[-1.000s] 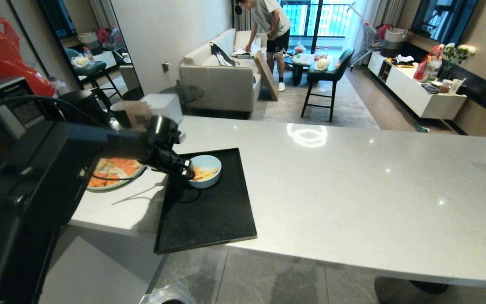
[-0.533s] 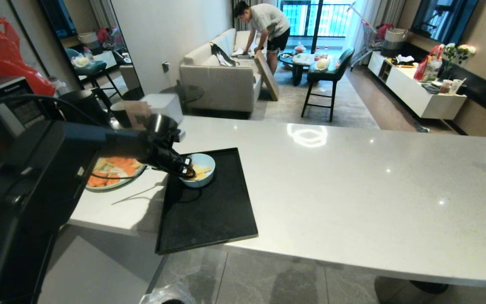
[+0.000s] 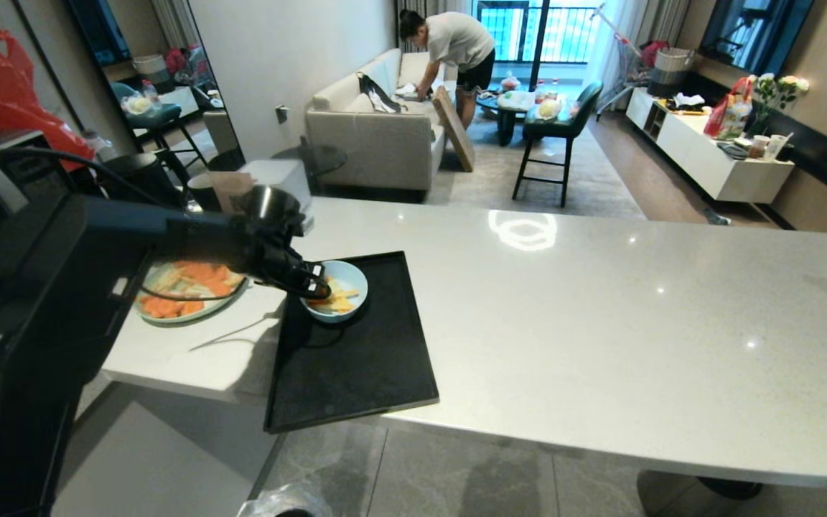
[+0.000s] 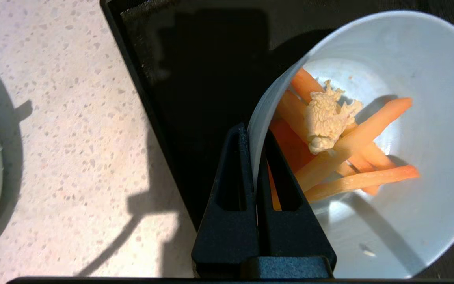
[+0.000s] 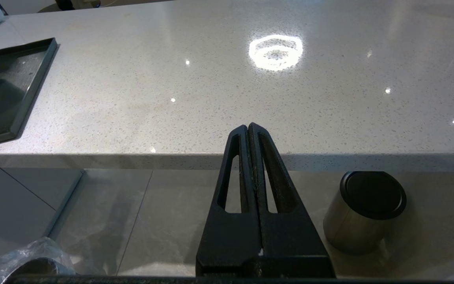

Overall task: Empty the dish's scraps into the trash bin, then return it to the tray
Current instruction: Pick up the bowl with leftover food

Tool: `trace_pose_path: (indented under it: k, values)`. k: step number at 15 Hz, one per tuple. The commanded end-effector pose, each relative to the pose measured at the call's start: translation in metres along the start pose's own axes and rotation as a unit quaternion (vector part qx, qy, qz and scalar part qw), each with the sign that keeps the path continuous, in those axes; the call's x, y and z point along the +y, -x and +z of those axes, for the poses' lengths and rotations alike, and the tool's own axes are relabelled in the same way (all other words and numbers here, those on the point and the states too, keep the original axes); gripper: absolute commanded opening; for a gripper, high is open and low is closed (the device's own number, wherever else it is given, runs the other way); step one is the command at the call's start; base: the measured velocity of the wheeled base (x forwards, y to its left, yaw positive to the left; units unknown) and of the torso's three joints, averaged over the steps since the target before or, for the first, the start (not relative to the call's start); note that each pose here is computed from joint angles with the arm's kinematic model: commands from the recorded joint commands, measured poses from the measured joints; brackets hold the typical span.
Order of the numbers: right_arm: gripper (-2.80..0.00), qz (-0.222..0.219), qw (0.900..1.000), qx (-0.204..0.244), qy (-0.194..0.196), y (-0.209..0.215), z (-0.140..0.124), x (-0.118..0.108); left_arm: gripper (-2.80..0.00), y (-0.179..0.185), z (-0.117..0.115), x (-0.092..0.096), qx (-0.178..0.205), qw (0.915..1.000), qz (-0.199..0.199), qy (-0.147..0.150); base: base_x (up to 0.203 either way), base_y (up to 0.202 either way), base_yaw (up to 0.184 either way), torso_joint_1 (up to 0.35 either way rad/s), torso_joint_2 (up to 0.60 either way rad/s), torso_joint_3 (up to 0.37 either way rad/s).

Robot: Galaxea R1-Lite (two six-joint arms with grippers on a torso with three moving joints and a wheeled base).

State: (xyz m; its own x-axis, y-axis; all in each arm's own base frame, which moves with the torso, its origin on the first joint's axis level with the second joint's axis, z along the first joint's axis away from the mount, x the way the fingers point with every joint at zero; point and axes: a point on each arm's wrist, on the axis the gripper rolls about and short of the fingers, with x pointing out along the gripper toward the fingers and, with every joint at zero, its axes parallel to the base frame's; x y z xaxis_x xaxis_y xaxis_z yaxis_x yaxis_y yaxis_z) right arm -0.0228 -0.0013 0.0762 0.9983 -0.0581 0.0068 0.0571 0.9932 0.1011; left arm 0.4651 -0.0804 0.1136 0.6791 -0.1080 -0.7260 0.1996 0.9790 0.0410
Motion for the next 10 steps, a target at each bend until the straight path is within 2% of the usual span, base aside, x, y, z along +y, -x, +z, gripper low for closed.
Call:
trace_pose_path:
  k: [1, 5, 10]
  values:
    - [-2.8, 0.0, 1.0, 0.0, 0.0, 0.0, 0.0, 0.0, -2.8, 0.02, 0.001, 0.001, -0.004, 1.0, 0.0, 0.001, 0.0, 0.0, 0.0, 0.0, 0.0, 0.0]
    - [-2.8, 0.0, 1.0, 0.0, 0.0, 0.0, 0.0, 0.0, -2.8, 0.05, -0.012, 0.004, 0.012, 0.9999, 0.002, 0.007, 0.0, 0.0, 0.0, 0.0, 0.0, 0.0]
    - [-2.8, 0.0, 1.0, 0.0, 0.0, 0.0, 0.0, 0.0, -2.8, 0.102, -0.032, 0.014, 0.019, 0.9991, 0.011, 0.037, 0.0, 0.0, 0.0, 0.0, 0.0, 0.0]
